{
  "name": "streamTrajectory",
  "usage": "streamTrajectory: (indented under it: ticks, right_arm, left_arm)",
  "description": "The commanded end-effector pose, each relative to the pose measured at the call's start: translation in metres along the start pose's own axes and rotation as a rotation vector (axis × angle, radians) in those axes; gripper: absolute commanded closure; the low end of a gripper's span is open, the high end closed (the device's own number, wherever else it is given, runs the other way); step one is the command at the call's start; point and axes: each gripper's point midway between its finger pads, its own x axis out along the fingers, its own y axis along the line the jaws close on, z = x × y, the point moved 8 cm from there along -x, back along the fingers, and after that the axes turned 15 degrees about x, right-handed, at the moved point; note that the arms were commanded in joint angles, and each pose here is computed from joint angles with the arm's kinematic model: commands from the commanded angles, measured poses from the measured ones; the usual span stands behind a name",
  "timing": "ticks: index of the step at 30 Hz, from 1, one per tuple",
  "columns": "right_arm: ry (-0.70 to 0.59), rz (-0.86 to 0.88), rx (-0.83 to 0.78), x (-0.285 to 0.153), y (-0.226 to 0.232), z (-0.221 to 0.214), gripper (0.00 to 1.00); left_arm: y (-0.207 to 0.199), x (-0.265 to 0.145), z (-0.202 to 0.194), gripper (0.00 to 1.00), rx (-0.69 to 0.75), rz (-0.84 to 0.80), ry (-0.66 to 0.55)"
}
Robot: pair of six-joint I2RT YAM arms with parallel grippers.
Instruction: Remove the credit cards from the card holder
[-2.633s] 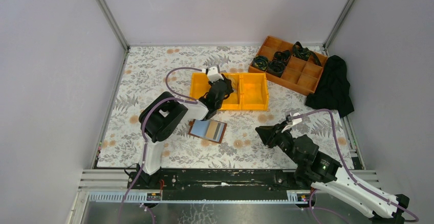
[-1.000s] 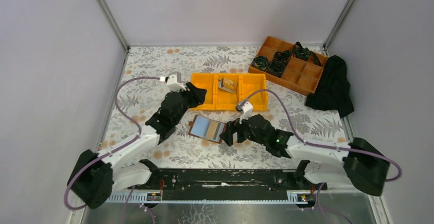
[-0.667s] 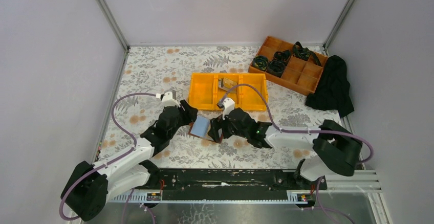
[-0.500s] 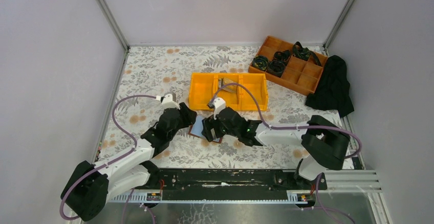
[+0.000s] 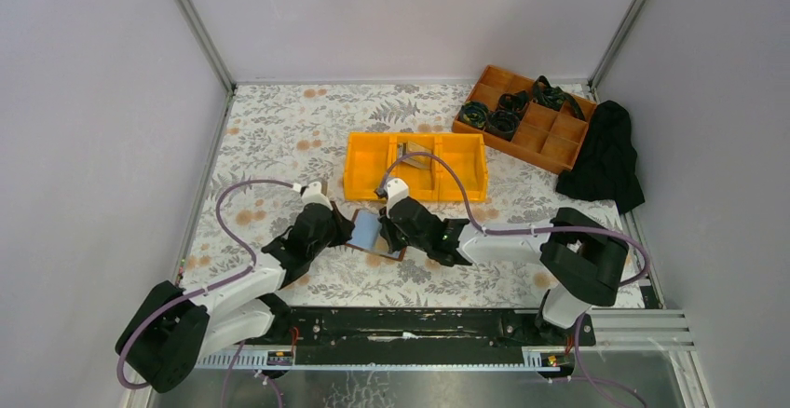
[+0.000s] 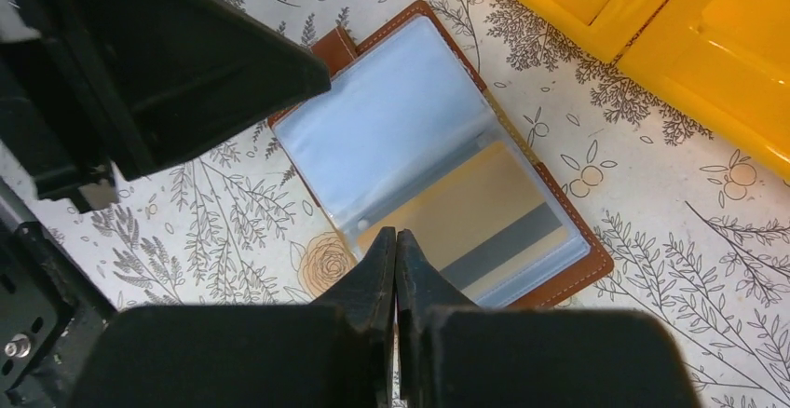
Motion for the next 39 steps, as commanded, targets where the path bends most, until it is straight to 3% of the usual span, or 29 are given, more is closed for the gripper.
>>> streamTrajectory:
  ticks: [1,16,32,36,39]
  right_arm:
    - [-0.009,0.065,0.036,-0.011,0.012,0.007,1.00]
    - [0.047,0.049,0.156,-0.012,-0.013,-0.036,1.00]
    - [-0.075,0.015,0.204,-0.049,-0.041,-0.006,1.00]
    - [-0.095,-0.028,0.201,-0.048,-0.043,0.000,0.79]
    - [-0.109,-0.056,0.221,-0.045,-0.047,0.001,0.52]
  left_arm:
    - [-0.001,0.000,-0.009,1.00,-0.015,-0.041,0.025]
    - [-0.012,0.015,-0.027,1.00,0.060,-0.129,0.199]
    - [-0.034,0.006,-0.053,1.00,0.088,-0.212,0.265]
    - [-0.042,0.001,-0.041,0.99,0.083,-0.255,0.223]
    - [-0.041,0.000,-0.031,0.96,0.106,-0.221,0.193]
